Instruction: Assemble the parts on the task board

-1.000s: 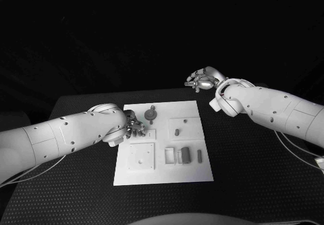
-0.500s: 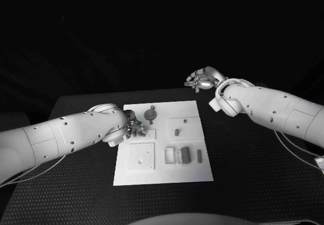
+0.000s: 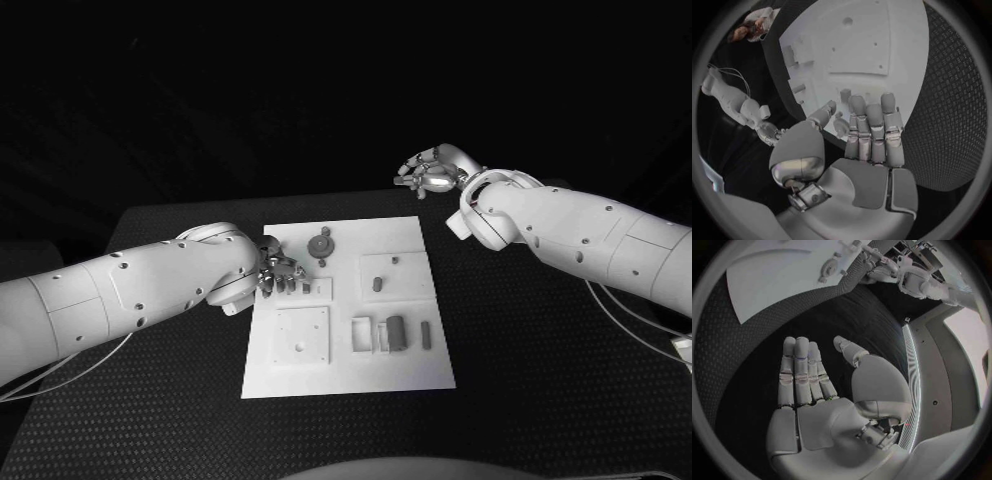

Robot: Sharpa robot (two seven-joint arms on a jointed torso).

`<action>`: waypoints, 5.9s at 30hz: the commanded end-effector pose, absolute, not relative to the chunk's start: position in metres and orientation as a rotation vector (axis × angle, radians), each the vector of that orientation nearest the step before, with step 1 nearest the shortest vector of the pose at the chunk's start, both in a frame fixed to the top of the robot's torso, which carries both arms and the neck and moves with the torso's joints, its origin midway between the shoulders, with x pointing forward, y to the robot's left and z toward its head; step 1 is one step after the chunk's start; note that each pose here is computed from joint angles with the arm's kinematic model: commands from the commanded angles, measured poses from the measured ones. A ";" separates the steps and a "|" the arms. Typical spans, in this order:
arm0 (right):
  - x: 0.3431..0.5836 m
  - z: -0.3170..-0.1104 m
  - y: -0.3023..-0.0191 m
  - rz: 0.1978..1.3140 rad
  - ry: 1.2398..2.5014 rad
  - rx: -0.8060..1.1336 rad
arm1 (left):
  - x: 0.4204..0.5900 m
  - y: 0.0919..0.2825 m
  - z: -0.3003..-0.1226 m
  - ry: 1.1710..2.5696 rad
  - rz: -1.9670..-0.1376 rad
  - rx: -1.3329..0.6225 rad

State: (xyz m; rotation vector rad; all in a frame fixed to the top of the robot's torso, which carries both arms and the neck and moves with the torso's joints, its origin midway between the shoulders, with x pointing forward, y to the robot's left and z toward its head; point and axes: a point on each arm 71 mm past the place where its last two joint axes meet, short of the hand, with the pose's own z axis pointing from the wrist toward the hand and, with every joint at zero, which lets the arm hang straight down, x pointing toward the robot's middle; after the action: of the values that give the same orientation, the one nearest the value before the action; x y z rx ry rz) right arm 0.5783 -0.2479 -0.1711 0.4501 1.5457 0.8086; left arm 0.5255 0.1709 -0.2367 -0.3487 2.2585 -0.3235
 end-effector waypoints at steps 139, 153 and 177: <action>0.578 -0.173 -0.233 0.840 1.550 0.432 | 0.615 0.204 -0.227 2.174 -0.234 -0.470; 0.578 -0.173 -0.232 0.843 1.551 0.431 | 0.614 0.203 -0.231 2.181 -0.247 -0.484; 0.578 -0.173 -0.232 0.844 1.552 0.430 | 0.615 0.206 -0.231 2.180 -0.316 -0.559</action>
State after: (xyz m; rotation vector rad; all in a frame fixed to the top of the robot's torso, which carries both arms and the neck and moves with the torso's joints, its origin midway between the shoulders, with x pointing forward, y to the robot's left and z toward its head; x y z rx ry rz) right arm 0.5786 -0.2331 -0.1734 0.4415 1.5517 0.8334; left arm 0.6150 0.2101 -0.2316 -0.5502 2.1816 -0.2726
